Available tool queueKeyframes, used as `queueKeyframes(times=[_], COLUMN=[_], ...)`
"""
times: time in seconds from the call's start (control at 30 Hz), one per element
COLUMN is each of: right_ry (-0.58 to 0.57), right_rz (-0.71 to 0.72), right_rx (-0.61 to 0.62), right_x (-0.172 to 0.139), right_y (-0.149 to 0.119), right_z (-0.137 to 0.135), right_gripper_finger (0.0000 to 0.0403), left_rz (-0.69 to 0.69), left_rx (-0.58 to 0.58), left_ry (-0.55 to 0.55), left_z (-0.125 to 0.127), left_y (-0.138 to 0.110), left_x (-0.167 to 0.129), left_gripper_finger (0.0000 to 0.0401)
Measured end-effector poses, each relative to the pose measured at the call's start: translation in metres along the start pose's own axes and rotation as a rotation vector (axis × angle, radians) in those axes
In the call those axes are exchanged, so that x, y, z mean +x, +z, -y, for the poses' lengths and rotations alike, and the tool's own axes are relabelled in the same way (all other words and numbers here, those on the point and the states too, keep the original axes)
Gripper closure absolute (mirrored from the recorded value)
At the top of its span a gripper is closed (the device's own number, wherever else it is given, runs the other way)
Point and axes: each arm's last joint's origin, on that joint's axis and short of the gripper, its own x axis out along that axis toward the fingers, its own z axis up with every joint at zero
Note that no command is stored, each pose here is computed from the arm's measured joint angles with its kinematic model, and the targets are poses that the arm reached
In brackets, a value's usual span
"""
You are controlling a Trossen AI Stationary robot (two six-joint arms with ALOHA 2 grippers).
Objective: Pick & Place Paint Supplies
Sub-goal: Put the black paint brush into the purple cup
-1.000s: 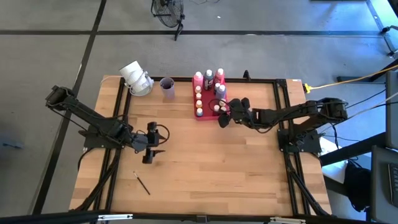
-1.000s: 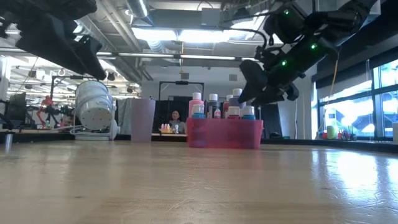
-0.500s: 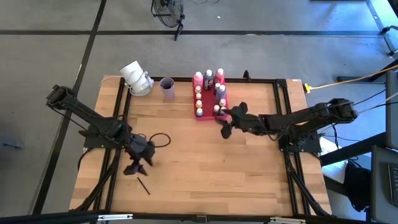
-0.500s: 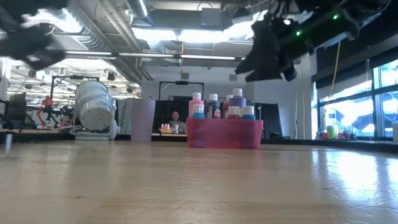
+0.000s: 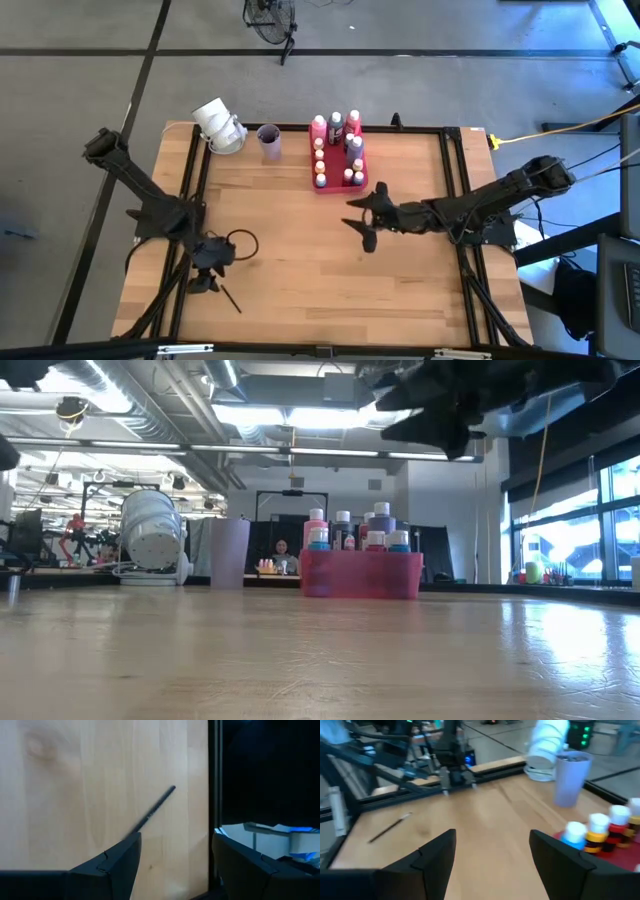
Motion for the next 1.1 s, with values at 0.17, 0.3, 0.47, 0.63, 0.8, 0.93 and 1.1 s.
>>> queueKeyframes(times=[0.17, 0.3, 0.47, 0.63, 0.8, 0.93, 1.1], right_ry=[0.058, 0.090, 0.101, 0.093, 0.071, 0.063, 0.073], right_rz=[0.012, 0.002, -0.026, -0.058, -0.076, -0.057, -0.030], right_rx=[-0.001, 0.011, 0.028, 0.056, 0.074, 0.083, 0.096], right_x=[-0.007, -0.010, -0.009, -0.004, 0.000, 0.001, 0.001], right_y=[-0.002, -0.005, -0.013, -0.022, -0.029, -0.028, -0.024], right_z=[-0.013, -0.021, -0.027, -0.029, -0.029, -0.029, -0.030], right_gripper_finger=[0.0146, 0.0146, 0.0146, 0.0146, 0.0146, 0.0146, 0.0146], left_rz=[-0.028, 0.043, 0.168, 0.162, 0.144, 0.094, 0.078], left_rx=[-0.028, 0.027, 0.147, 0.205, 0.176, 0.228, 0.314], left_ry=[-0.017, -0.095, -0.184, -0.194, -0.102, -0.083, -0.084], left_z=[0.007, 0.018, 0.033, 0.037, 0.028, 0.026, 0.036], left_y=[-0.008, -0.006, -0.001, -0.007, -0.007, -0.012, -0.012], left_x=[0.002, 0.002, 0.001, 0.001, 0.003, 0.003, -0.004], left_gripper_finger=[0.0173, 0.0180, 0.0182, 0.0182, 0.0182, 0.0182, 0.0182])
